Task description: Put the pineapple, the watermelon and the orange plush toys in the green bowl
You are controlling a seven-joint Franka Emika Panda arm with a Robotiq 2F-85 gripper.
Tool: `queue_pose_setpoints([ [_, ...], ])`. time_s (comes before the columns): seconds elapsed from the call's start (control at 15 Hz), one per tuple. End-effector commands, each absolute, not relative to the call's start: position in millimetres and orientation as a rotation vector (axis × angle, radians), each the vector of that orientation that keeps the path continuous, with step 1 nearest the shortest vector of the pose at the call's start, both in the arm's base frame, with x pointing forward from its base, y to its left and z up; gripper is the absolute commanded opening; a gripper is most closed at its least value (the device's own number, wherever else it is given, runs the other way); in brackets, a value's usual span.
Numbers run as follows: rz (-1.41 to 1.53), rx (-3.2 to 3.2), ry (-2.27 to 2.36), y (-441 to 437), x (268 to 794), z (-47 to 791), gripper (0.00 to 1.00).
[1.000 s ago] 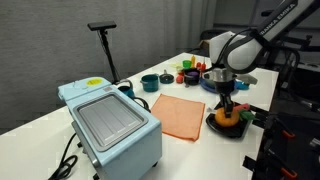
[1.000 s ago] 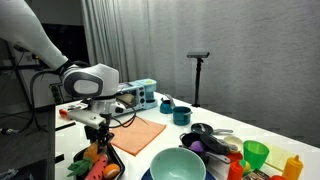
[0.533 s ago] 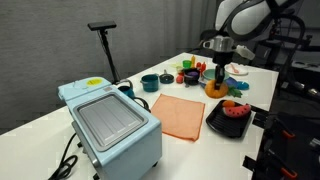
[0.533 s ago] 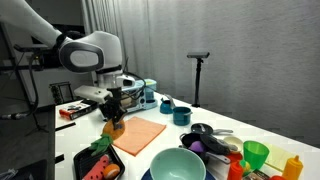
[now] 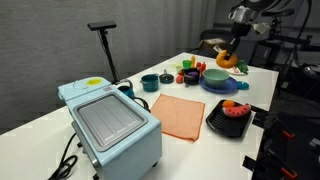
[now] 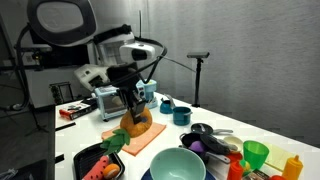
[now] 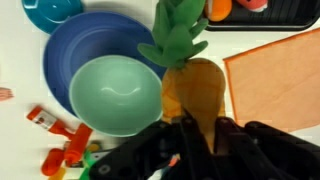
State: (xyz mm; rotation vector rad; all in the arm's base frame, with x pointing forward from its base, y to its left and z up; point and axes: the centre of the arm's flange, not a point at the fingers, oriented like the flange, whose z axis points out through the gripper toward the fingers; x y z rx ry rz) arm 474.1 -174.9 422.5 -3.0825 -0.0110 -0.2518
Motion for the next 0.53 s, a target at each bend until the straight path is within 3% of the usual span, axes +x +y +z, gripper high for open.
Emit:
queue_pose_setpoints([
  [0.0,-0.375,-3.071,0.279,-238.0,482.5,440.5,0.03],
  [0.47,-0.625,-3.107,0.637,-281.4,537.7,426.5,0.03],
])
